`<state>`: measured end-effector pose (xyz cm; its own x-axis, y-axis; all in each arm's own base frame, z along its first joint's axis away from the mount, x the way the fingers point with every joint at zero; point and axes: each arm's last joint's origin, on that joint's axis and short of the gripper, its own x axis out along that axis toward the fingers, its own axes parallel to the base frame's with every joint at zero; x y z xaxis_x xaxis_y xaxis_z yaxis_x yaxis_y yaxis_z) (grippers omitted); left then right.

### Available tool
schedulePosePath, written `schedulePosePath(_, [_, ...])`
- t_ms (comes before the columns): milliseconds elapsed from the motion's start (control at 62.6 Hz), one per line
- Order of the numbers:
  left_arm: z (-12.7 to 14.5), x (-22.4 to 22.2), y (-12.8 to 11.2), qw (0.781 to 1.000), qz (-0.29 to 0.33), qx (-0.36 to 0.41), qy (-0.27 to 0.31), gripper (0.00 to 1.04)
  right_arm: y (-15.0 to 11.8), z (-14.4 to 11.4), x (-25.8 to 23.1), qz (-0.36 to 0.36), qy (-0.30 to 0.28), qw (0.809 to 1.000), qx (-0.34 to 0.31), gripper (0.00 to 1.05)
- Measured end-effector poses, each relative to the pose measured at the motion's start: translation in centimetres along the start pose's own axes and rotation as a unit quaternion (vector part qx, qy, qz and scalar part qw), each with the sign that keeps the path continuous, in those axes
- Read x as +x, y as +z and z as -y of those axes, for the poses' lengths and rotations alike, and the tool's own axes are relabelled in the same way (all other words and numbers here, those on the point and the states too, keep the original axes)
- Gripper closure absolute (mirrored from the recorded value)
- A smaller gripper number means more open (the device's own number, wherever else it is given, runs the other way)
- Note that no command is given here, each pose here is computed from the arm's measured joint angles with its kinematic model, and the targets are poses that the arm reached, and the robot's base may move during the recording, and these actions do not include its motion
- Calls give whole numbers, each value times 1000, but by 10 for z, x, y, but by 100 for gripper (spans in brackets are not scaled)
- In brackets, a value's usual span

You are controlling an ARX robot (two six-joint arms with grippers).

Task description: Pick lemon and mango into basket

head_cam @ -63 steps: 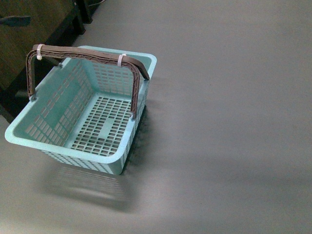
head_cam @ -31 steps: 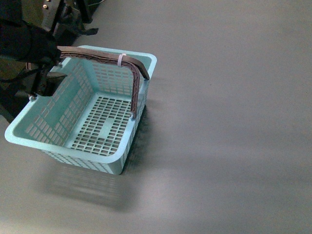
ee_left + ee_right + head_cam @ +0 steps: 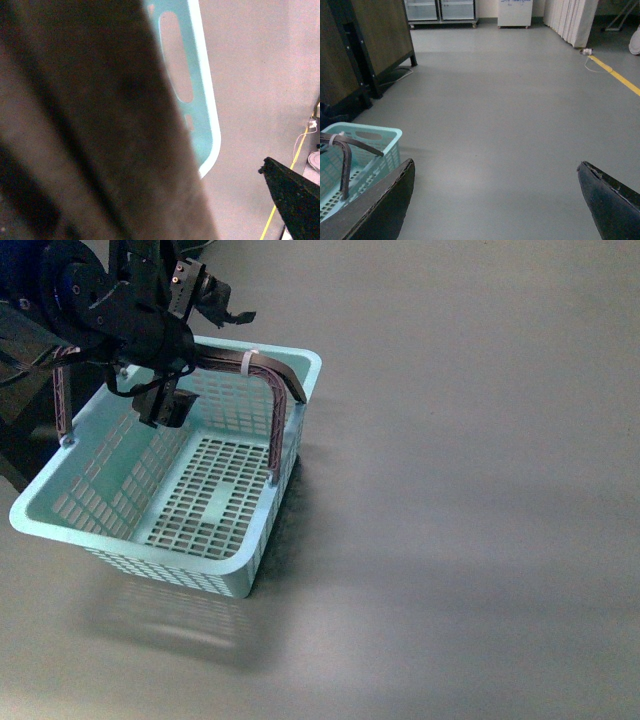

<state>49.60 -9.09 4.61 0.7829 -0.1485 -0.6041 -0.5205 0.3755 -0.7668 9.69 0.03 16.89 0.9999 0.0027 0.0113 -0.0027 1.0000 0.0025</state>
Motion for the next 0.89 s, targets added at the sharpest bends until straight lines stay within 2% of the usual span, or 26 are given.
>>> schedulePosePath(288, [5,12,2,1000,2,-16,8,63,0,0,0,0,0,1000,0,9])
schedulePosePath(399, [3,12,2,999,5,-52,11,75,0,0,0,0,0,1000,0,9])
schedulePosePath(671, [-8,-12,0,998,11,-51,20,77,0,0,0,0,0,1000,0,9])
schedulePosePath(783, [-19,-41,-4,999,12,-47,22,77,0,0,0,0,0,1000,0,9])
schedulePosePath(895, [-19,-90,-5,998,14,-55,12,77,0,0,0,0,0,1000,0,9])
